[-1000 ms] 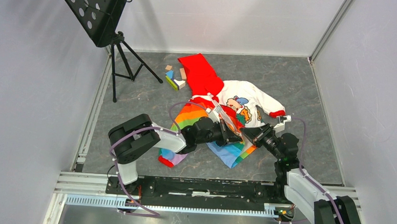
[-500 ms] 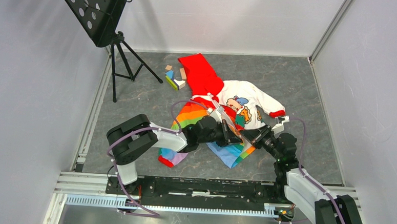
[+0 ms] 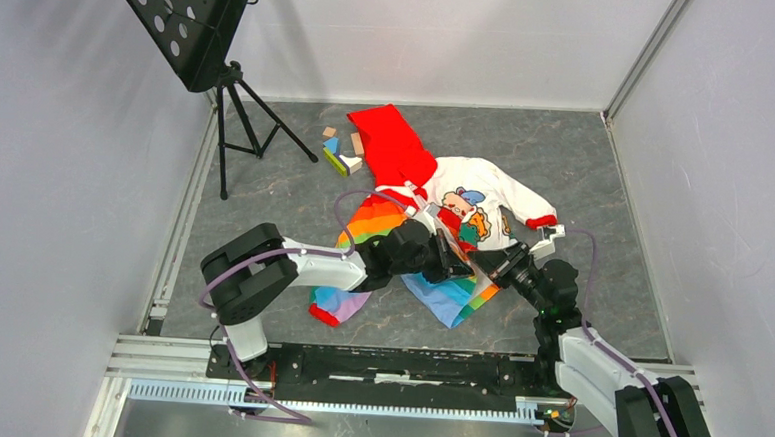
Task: Zip up the jacket
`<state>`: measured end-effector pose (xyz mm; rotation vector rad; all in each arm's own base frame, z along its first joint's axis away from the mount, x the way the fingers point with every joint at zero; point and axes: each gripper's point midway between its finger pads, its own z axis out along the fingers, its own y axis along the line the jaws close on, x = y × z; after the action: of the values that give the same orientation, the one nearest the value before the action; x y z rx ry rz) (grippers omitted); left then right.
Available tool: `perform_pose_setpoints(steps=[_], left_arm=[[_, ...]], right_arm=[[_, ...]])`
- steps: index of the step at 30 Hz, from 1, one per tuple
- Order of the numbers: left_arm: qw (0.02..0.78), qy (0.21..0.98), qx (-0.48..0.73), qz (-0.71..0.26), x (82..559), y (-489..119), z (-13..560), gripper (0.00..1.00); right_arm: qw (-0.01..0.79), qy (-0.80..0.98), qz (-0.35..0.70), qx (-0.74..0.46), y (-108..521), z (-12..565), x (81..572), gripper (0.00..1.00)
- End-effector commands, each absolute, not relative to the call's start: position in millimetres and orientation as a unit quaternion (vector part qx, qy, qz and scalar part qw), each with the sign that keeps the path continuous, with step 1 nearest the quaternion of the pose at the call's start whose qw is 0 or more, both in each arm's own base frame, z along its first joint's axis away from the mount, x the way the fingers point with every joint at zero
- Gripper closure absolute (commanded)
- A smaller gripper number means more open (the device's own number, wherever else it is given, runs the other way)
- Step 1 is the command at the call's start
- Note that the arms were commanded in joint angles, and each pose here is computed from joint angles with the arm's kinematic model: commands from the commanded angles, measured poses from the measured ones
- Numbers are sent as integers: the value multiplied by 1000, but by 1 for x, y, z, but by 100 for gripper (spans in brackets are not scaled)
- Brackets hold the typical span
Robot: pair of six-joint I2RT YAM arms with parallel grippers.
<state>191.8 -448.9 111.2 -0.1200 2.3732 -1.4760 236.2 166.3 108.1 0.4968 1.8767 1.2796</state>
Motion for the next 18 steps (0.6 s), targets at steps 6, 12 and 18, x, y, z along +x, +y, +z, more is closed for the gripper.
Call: perform_pose_setpoints(steps=[6,12,18], left_arm=[[176,818,-23,-547,186,-458,131,98],[160,838,-14,-522,181,-457,113,98],[132,851,-14,-509,176,-461,93,98]], right_arm=[[282,827,413,258,136,-32,140,100],[277,831,409,257,136,-34,139,100],[268,850,370,263,129,-46,142,99]])
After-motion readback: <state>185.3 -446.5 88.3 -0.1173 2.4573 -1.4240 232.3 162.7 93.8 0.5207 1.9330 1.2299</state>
